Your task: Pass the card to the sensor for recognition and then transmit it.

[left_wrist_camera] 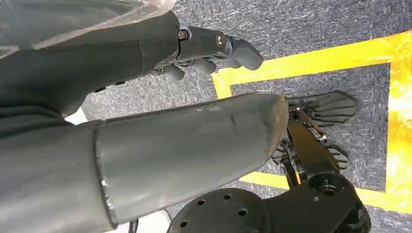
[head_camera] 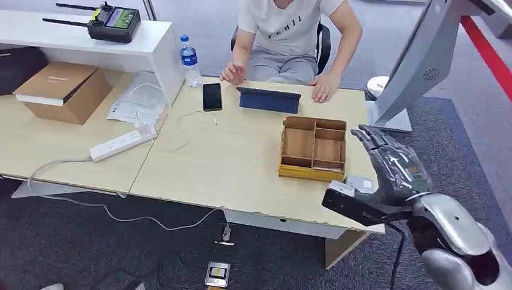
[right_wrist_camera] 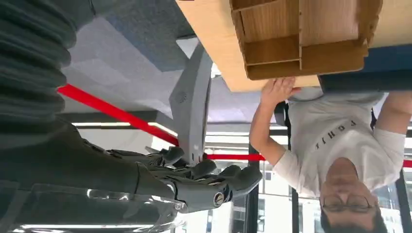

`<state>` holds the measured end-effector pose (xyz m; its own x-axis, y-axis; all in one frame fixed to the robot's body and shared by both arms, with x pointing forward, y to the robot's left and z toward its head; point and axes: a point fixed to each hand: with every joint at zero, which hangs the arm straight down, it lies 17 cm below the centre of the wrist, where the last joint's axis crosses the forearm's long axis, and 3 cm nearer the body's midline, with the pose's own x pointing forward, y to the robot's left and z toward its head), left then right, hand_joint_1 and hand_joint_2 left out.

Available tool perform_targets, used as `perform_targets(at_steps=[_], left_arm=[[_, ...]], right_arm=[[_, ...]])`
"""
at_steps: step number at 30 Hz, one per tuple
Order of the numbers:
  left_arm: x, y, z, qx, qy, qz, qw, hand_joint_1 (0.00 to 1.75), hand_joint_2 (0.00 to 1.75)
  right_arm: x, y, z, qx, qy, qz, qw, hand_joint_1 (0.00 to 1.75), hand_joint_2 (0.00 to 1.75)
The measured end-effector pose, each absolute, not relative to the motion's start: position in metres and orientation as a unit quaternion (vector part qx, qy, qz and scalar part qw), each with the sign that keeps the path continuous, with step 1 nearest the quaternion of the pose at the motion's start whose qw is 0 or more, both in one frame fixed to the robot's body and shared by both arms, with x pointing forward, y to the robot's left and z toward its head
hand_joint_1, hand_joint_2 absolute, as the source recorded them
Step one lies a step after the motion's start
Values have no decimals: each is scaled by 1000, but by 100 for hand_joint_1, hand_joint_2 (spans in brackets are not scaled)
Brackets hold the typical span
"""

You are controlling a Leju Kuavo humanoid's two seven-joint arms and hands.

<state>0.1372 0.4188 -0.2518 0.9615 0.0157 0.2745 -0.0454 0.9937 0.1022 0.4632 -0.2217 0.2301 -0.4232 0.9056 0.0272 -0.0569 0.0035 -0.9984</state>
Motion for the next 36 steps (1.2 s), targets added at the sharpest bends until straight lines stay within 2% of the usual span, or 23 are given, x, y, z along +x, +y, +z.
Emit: perform_targets(at_steps=[19,27,36], left_arm=[[137,418,-252,51,-138,12,989,0,0],[135,419,-252,54,-132,10,990,0,0],[135,418,-252,54,-129,8,990,0,0]], right_arm=[[467,-203,213,-350,-584,607,409,0,175],[487,-214,225,-436,-577,588,362,0,175],[507,-225,195,-468,-534,597,373,0,175]])
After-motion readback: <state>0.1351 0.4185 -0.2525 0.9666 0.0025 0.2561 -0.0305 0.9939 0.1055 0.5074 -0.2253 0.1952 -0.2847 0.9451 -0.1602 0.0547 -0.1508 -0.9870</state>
